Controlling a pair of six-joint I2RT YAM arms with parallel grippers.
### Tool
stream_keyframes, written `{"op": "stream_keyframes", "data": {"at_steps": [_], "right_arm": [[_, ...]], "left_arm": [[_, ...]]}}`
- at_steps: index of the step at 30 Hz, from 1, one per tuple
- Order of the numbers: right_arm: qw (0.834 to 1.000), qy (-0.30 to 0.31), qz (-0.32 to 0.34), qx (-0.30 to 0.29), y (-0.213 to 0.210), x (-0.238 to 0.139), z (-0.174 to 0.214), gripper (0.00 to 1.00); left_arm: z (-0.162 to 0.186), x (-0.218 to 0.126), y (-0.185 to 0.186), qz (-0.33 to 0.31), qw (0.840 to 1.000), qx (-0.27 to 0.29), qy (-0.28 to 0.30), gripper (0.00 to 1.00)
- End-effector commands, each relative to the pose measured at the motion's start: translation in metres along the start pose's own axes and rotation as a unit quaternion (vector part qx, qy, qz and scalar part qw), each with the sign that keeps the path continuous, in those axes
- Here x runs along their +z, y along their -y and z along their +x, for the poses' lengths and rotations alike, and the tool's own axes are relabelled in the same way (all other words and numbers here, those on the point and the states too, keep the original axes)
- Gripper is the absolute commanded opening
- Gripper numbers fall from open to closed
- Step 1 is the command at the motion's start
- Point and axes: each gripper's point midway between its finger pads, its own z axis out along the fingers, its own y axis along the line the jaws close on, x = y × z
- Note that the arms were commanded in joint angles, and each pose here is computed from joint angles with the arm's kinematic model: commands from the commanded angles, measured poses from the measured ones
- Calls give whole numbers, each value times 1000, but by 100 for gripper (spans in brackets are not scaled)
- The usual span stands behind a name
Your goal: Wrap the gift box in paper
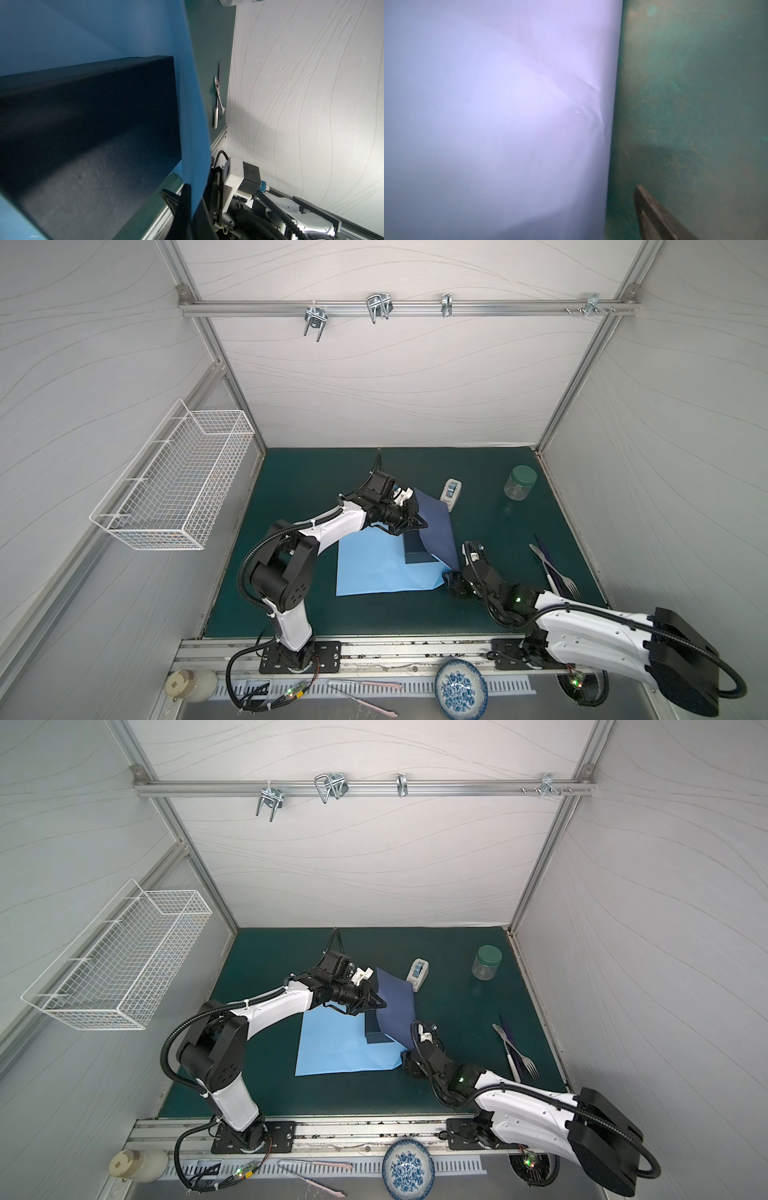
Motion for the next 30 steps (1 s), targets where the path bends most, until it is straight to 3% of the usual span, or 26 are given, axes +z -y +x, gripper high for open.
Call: {"op": "stream_keyframes", "data": {"at_steps": [1, 9, 17, 20, 24, 30], "right_arm": [[1000, 9, 15, 16, 2, 7, -4, 78], [995, -7, 102, -22, 33, 19, 9, 70], [992, -3, 128, -22, 49, 7, 10, 65], [994, -4, 105, -30, 41, 3, 7, 66], [998, -14, 20, -65, 10, -8, 3, 76], [995, -35, -45, -85, -10, -41, -2, 85]], "left_arm": [[-9, -1, 13, 16, 1000, 19, 5, 0], [-9, -5, 18, 19, 1000, 23, 5, 0], [-10, -8, 14, 17, 1000, 23, 6, 0], [-12, -12, 11, 13, 1000, 25, 8, 0], [-12, -15, 5, 3, 999, 33, 9, 0], [-13, -20, -1, -15, 999, 52, 8, 0]]}}
